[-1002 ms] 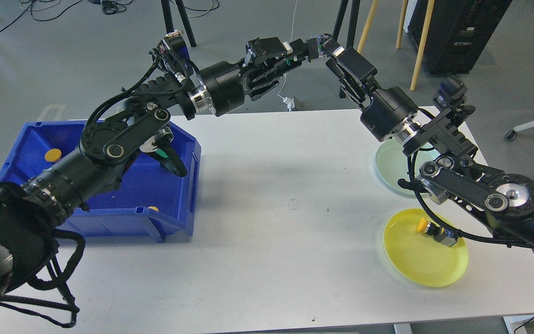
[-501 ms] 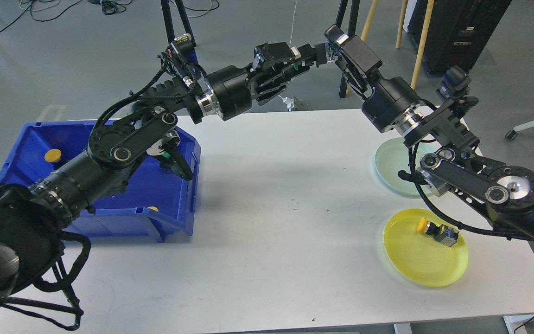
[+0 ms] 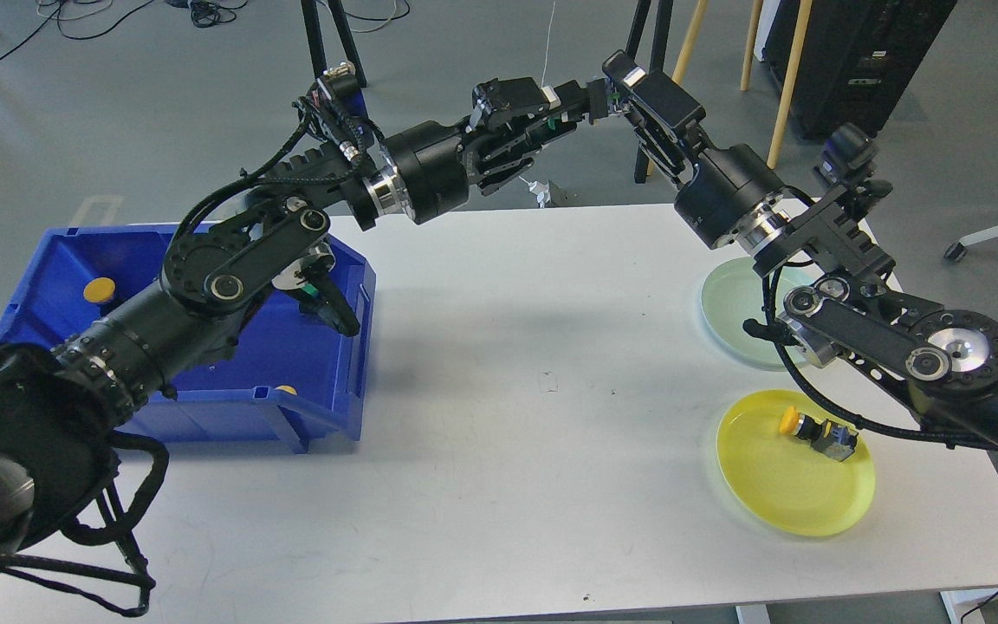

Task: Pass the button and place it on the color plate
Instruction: 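Close the right gripper on the green button and open the left gripper, then lower the green button onto the teal plate and open the right gripper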

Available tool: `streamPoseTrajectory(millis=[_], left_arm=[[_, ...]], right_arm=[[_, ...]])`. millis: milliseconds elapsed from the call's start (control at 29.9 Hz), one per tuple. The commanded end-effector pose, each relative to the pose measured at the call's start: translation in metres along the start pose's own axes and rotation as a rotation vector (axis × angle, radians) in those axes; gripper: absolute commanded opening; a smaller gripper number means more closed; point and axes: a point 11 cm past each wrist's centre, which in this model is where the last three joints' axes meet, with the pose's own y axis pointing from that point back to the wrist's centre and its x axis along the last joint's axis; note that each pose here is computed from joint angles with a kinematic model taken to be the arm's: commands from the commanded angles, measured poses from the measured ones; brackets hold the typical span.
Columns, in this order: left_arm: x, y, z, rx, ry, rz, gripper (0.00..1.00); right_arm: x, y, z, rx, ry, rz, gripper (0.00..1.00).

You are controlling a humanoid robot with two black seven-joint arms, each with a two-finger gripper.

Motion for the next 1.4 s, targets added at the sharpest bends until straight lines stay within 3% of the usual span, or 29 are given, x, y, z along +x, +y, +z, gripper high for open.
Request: streamPoseTrajectory(millis=[0,200,267,468,668,768,868,1370], left_arm=[[0.000,0.000,0.000,0.001,0.000,-0.001,0.17],[0.000,0.000,0.000,0.001,0.000,-0.001,0.20],[-0.001,-0.001,0.000,-0.003,0.003,-0.001,0.24],[0.001,0.002,-0.001,-0.016,0.024,0.021,0.43],[0.002,0.003,-0.001,-0.019,0.031,0.028,0.63],[0.001,0.004,-0.004,-0.018,0.039,0.031,0.78],[0.003,0.004,-0.003,-0.026,0.054,0.041,0.85],[0.006,0.014,-0.012,-0.006,0.066,0.060,0.91]], right_arm=[[-0.001,-0.001,-0.001,0.003,-0.001,-0.003,0.42],[-0.001,-0.001,-0.001,0.003,-0.002,-0.005,0.33],[-0.001,-0.001,-0.001,0.002,0.000,-0.005,0.24],[0.001,-0.001,0.000,0.001,0.004,0.006,0.07],[-0.007,-0.005,-0.002,0.006,-0.013,-0.002,0.03],[-0.008,-0.004,0.000,0.002,-0.014,-0.001,0.02],[-0.008,-0.003,0.001,-0.002,-0.014,0.001,0.01],[0.020,0.003,0.003,-0.014,-0.057,0.126,0.01]])
